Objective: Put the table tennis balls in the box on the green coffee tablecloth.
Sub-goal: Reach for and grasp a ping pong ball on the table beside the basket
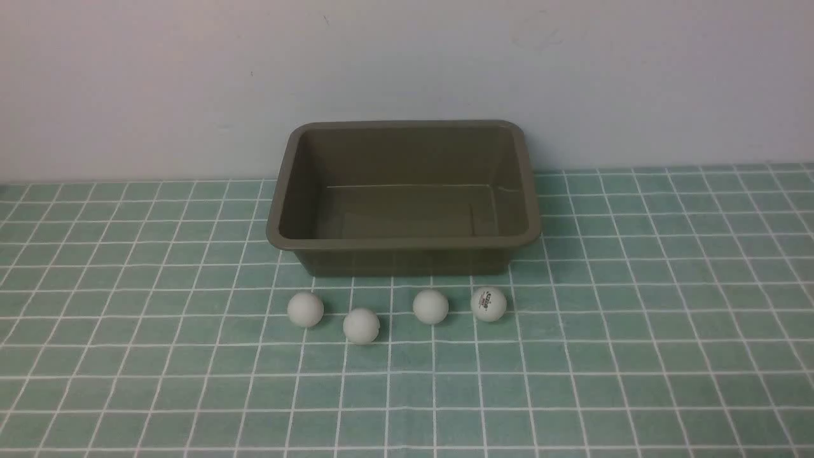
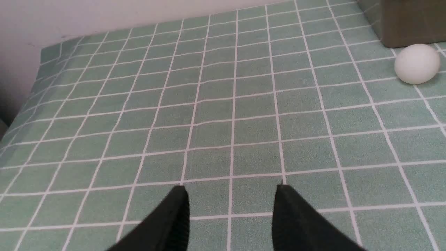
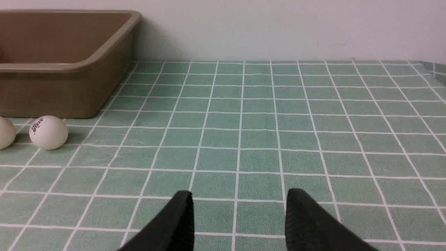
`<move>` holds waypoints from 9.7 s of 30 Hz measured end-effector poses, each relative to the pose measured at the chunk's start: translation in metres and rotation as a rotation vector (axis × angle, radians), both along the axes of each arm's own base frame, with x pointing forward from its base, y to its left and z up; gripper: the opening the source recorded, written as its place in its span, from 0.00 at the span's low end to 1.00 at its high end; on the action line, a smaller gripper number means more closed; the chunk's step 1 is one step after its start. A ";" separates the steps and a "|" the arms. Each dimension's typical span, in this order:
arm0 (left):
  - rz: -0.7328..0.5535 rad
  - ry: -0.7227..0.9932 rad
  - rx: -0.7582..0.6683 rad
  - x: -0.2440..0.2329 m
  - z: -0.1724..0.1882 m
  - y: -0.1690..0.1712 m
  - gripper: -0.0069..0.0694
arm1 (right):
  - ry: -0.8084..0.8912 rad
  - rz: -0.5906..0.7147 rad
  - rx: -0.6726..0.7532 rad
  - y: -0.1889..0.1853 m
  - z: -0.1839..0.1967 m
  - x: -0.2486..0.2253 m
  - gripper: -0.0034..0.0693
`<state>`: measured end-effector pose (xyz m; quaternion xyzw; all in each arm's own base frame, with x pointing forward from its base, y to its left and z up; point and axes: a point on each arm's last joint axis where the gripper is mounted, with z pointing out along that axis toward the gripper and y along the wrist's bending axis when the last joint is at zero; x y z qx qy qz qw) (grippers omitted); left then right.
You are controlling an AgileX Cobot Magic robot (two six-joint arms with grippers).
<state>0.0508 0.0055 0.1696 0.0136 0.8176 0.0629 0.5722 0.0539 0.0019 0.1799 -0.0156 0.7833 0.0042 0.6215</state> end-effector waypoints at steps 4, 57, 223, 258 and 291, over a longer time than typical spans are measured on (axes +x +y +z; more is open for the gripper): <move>0.000 0.000 0.000 0.000 0.000 0.000 0.48 | 0.000 0.000 0.000 0.000 0.000 0.000 0.51; 0.000 0.000 0.000 0.000 0.000 0.000 0.48 | -0.079 0.073 0.080 0.007 0.142 -0.060 0.51; -0.566 0.655 -0.253 0.309 -0.023 -0.072 0.73 | 0.026 0.425 0.008 0.037 0.153 0.013 0.51; -0.603 0.642 -0.166 0.306 -0.025 -0.100 0.73 | 0.023 0.421 0.005 0.036 0.154 0.013 0.51; -0.568 0.663 -0.128 0.309 -0.041 -0.097 0.56 | 0.022 0.421 0.005 0.036 0.154 0.013 0.51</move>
